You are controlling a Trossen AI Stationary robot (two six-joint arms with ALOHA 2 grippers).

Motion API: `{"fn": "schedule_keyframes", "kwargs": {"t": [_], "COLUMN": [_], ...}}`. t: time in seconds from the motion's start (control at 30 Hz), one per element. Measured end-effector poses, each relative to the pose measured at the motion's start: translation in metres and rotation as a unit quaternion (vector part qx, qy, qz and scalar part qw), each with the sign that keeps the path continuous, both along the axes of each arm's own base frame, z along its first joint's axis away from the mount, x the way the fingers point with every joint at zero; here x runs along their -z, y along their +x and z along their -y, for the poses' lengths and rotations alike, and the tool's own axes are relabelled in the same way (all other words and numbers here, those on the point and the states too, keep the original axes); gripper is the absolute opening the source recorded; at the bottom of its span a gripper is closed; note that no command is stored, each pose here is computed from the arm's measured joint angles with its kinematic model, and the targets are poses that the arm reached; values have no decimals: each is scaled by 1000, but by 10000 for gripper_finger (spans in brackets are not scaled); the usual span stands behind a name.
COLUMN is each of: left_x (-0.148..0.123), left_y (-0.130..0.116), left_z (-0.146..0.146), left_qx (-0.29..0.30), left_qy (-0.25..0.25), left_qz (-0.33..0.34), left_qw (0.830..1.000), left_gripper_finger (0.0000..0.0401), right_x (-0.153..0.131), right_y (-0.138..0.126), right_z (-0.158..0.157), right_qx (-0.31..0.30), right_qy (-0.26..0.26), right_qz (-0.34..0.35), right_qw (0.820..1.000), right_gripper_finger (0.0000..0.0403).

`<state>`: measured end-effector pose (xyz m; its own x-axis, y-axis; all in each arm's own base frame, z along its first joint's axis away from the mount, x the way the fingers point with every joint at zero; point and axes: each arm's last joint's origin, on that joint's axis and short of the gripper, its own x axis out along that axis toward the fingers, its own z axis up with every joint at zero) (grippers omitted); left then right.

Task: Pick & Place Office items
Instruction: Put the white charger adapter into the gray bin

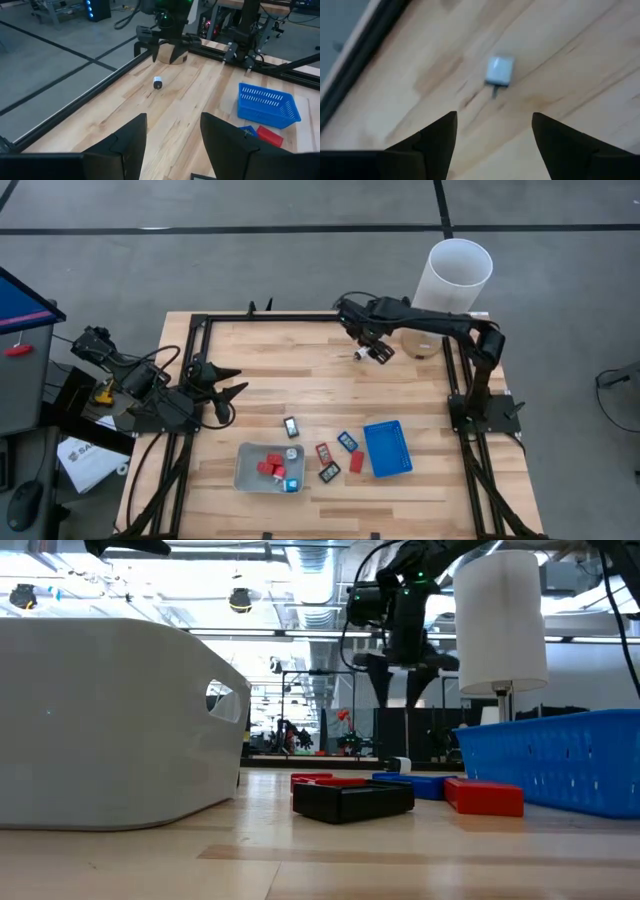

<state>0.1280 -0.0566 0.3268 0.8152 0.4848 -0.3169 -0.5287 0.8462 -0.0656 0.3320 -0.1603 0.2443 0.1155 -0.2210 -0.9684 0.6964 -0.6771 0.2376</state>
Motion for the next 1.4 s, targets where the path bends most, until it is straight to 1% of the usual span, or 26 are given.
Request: {"fn": "schedule_keyframes", "kwargs": {"t": [0.07,0.13,0.3,0.4,0.53,0.67,0.83,0.93,1.3,1.4], "left_x": [-1,-1,-1,-1,-1,-1,-1,-1,-1,-1], "left_y": [0,1,1,1,1,1,1,1,1,1], "left_z": [0,0,0,0,0,0,0,0,0,0], "left_qx": [0,1,1,1,1,1,1,1,0,0], "left_qy": [-1,-1,0,0,-1,-1,-2,-3,-4,-4], "left_qz": [4,4,3,3,4,4,4,5,5,5], "left_qw": [1000,1000,1000,1000,1000,1000,1000,1000,1000,1000], "left_gripper_finger": [182,182,182,182,182,182,182,182,182,182], "right_x": [2,8,31,44,54,61,71,74,81,91], "right_y": [-2,-3,0,-2,-6,-10,-11,-10,-15,-12], "right_z": [-1,-2,-3,-5,-7,-6,1,5,7,9], "right_qx": [27,44,74,89,91,101,106,112,98,91], "right_qy": [-15,-17,-12,-2,4,-14,-28,-47,-50,-40], "right_qz": [-16,-15,27,32,24,13,45,60,50,48], "right_qw": [999,999,997,996,996,995,993,991,993,994], "right_gripper_finger": [249,249,249,249,249,249,249,249,249,249]}}
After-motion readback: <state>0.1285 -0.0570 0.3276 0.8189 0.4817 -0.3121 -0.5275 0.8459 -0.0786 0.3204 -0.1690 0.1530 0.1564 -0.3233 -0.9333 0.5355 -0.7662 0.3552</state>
